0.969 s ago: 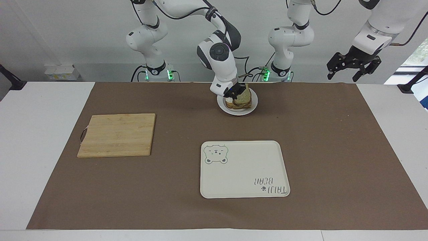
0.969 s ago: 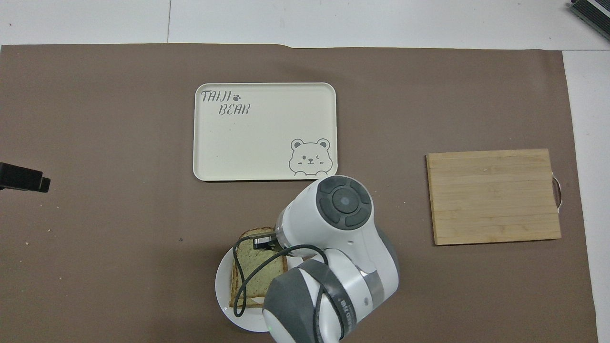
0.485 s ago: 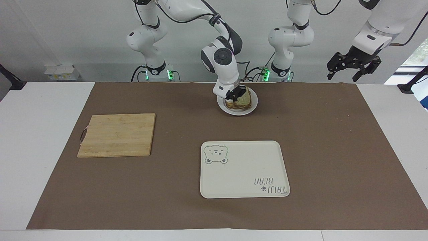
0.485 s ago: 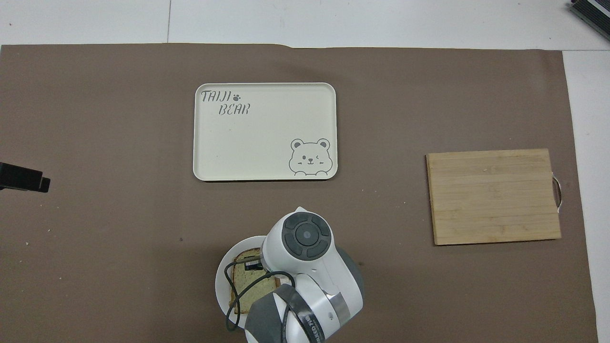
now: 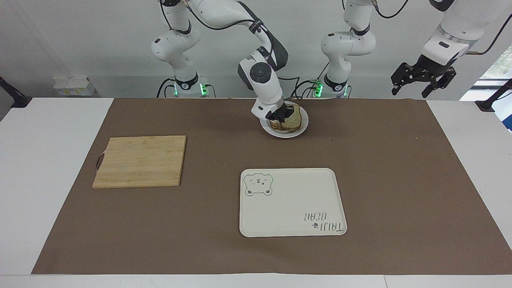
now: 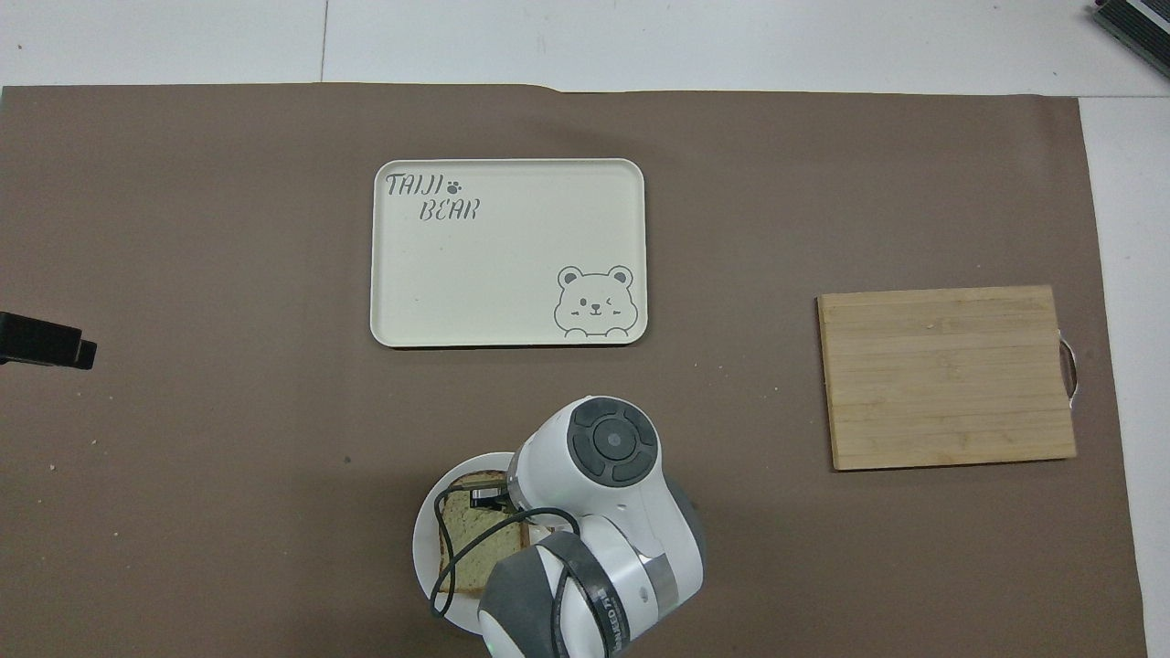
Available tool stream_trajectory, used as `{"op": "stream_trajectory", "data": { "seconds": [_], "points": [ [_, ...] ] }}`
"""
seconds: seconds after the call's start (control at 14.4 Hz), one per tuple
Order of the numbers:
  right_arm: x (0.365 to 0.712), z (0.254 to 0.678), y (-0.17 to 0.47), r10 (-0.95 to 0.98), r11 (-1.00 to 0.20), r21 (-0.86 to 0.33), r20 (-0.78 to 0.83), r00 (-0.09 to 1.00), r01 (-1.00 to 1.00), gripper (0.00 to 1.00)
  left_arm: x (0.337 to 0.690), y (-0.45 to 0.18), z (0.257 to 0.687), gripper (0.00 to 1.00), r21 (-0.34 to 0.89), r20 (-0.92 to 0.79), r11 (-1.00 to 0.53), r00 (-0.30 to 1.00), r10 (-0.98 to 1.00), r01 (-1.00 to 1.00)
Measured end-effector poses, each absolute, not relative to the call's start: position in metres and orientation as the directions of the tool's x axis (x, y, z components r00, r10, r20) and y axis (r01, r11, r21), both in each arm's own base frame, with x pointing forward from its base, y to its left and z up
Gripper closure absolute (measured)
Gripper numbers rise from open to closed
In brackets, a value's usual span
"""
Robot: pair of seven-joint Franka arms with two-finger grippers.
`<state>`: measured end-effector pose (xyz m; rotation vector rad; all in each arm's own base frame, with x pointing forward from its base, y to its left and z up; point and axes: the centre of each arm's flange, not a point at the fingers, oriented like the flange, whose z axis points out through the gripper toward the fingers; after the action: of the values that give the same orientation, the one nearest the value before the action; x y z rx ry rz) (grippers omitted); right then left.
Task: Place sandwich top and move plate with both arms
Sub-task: 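Lower the bread slice onto the fried egg and open the right gripper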
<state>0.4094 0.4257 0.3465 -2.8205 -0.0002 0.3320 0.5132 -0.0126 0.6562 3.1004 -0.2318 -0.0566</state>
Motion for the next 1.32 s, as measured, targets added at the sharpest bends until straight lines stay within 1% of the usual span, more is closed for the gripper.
{"op": "stream_trajectory", "data": {
  "seconds": [0.42,0.76,0.83,0.97,1.18,1.25,1.32],
  "points": [
    [0.409,0.342,0.422,0.067,-0.955,-0.297,-0.221,0.973,-0.002,0.90,0.513,-0.013,0.656,0.00,0.035,-0.034,-0.988,0.988,-0.149,-0.148],
    [0.414,0.335,0.417,0.050,-0.954,-0.299,-0.199,0.979,-0.012,0.90,0.513,-0.013,0.656,0.00,0.035,-0.034,-0.988,0.988,-0.149,-0.148],
    [0.414,0.335,0.417,0.049,-0.954,-0.299,-0.199,0.979,-0.013,0.84,0.513,-0.013,0.656,0.00,0.035,-0.034,-0.988,0.988,-0.149,-0.148],
    [0.414,0.335,0.417,0.050,-0.954,-0.300,-0.198,0.979,-0.012,0.66,0.513,-0.013,0.656,0.00,0.035,-0.034,-0.988,0.988,-0.149,-0.148],
    [0.417,0.347,0.414,0.079,-0.958,-0.284,-0.194,0.978,0.021,0.33,0.513,-0.013,0.656,0.00,0.035,-0.034,-0.988,0.988,-0.149,-0.148],
    [0.423,0.358,0.408,0.096,-0.962,-0.268,-0.184,0.978,0.044,0.24,0.513,-0.013,0.656,0.00,0.035,-0.034,-0.988,0.988,-0.149,-0.148],
    [0.430,0.373,0.398,0.106,-0.965,-0.254,-0.172,0.979,0.060,0.11,0.513,-0.013,0.656,0.00,0.035,-0.034,-0.988,0.988,-0.149,-0.148]
  ]
}}
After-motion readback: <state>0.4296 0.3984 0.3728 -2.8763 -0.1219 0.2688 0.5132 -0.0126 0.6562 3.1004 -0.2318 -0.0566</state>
